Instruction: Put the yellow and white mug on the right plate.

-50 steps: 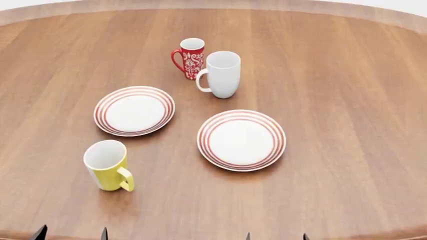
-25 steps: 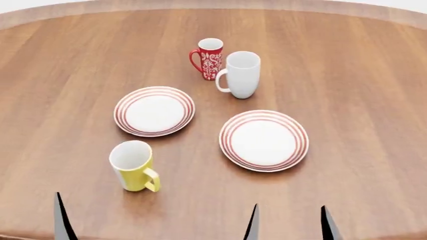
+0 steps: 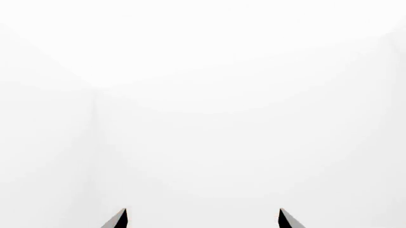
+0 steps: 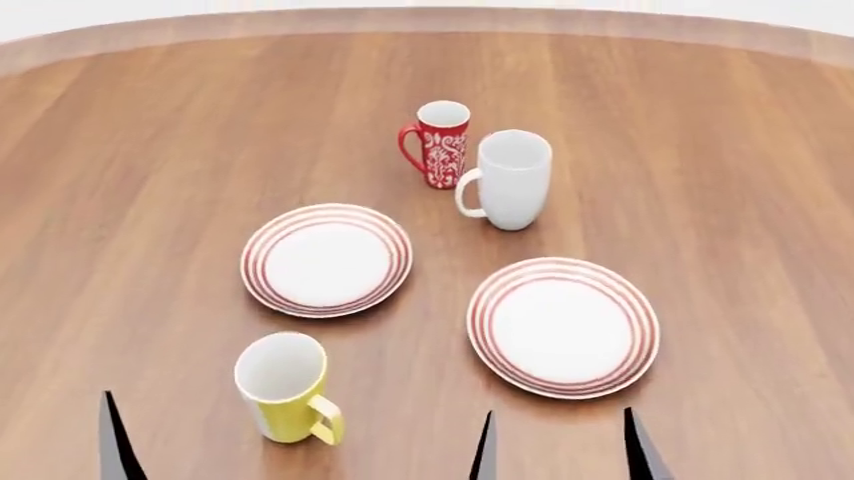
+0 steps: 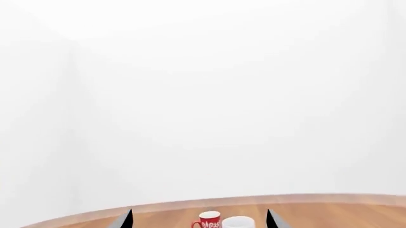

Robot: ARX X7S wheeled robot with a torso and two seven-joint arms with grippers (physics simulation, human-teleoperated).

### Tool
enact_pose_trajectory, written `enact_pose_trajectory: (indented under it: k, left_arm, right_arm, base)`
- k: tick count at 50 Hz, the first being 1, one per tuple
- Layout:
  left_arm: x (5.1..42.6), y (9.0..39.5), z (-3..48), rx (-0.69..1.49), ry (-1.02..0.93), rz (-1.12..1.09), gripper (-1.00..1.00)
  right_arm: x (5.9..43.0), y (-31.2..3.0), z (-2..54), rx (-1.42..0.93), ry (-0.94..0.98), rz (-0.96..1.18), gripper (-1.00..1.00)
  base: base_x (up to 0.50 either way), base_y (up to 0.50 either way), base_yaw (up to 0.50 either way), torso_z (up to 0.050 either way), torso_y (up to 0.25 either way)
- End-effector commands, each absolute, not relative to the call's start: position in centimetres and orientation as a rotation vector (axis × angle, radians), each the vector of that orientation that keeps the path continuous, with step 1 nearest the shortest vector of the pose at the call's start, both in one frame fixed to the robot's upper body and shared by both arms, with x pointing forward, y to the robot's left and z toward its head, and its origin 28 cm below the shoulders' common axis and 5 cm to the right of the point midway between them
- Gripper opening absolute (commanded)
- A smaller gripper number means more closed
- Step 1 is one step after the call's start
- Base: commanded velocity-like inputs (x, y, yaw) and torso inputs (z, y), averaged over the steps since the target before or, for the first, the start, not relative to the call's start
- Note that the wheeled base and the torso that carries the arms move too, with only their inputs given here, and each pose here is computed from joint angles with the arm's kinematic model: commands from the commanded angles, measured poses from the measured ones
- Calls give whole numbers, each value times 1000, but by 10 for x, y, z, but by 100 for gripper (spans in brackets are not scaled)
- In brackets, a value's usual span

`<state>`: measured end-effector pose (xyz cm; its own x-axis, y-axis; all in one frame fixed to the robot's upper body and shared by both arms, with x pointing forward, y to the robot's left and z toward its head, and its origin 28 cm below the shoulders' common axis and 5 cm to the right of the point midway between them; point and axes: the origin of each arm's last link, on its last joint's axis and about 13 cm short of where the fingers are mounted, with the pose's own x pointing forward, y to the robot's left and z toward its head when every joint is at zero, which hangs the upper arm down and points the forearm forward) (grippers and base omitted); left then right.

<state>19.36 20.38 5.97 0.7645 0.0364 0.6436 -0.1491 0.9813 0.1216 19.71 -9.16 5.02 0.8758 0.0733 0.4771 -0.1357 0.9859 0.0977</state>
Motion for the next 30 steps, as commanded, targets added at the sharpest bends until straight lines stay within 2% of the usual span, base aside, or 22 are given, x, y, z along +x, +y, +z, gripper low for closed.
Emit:
enact_pose_trajectory:
  k: [1, 24, 30]
  left_arm:
    - [193, 204, 60, 179, -697, 101, 100]
    - [192, 203, 58, 179, -693, 93, 100]
    - [192, 203, 58, 179, -693, 92, 100]
  right_arm:
    - [197, -90, 51, 102, -499, 141, 100]
    - [195, -86, 48, 75, -471, 214, 100]
    - [196, -86, 48, 74, -468, 221, 100]
  base:
    - [500, -8, 0, 0, 0]
    - [498, 0, 0, 0, 0]
    - [49, 0, 0, 0, 0]
